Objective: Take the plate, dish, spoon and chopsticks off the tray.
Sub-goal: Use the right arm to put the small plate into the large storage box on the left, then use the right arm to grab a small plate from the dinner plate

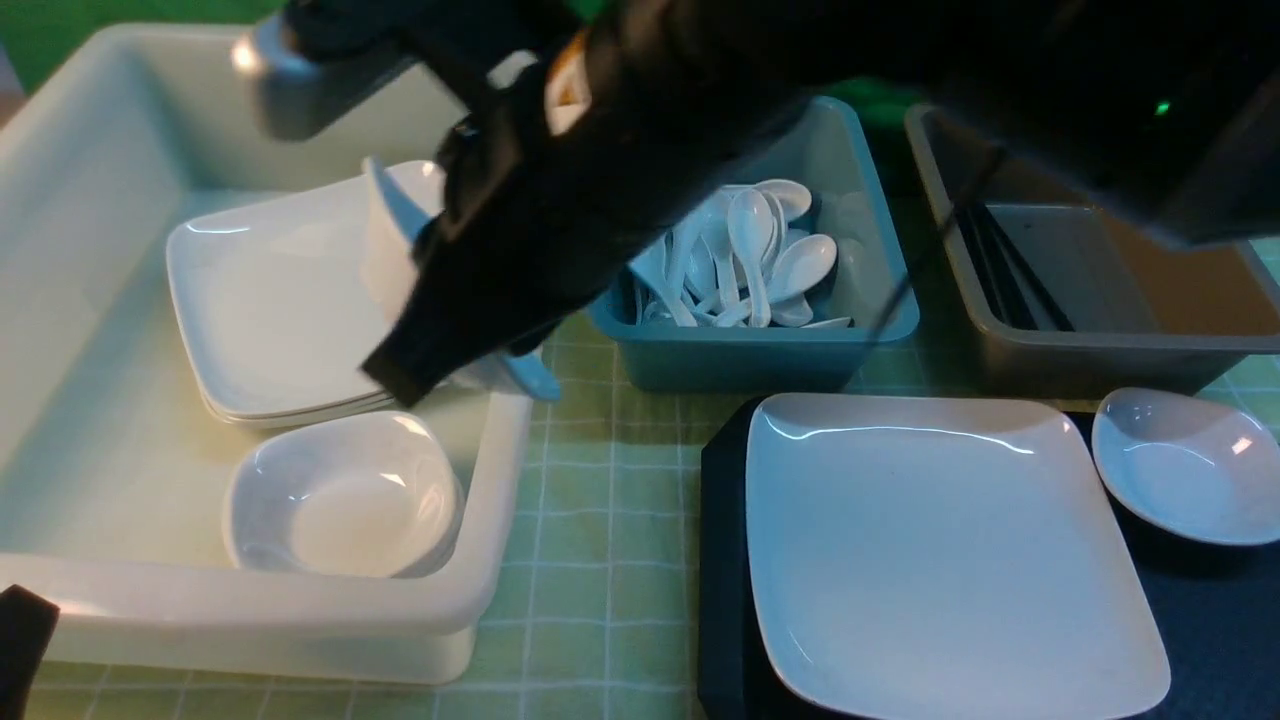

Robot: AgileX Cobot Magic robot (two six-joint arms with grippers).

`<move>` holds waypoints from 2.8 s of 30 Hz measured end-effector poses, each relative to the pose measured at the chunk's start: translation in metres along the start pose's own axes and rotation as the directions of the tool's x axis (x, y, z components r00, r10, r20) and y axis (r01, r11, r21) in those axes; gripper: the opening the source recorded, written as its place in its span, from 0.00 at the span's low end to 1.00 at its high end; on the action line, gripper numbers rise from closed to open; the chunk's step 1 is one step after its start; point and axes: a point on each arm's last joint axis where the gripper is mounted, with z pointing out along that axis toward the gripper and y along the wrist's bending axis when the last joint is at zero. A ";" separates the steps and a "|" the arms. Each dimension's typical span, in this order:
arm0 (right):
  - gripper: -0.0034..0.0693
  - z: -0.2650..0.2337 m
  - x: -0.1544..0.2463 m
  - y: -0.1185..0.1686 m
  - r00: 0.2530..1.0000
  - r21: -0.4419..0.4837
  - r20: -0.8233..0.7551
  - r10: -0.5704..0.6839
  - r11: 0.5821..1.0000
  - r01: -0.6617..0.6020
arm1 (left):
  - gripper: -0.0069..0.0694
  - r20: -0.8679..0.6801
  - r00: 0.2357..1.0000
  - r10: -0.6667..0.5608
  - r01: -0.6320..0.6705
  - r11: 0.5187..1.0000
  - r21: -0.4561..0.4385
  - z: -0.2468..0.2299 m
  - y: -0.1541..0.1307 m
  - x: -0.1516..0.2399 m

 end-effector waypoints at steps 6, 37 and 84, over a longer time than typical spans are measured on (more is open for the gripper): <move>0.09 0.066 -0.014 0.027 0.991 0.016 -0.091 -0.095 0.995 0.096 | 0.38 -0.005 0.999 0.034 -0.034 0.999 -0.006 0.000 0.001 0.000; 0.41 0.128 -0.007 0.030 0.992 0.064 -0.123 -0.038 0.997 0.046 | 0.38 -0.020 0.999 0.040 -0.040 0.999 -0.012 0.000 0.001 0.002; 0.55 -0.023 0.311 -0.186 0.778 0.453 -0.564 0.276 0.891 0.011 | 0.38 -0.042 0.998 0.038 -0.039 0.999 -0.020 0.000 0.002 0.004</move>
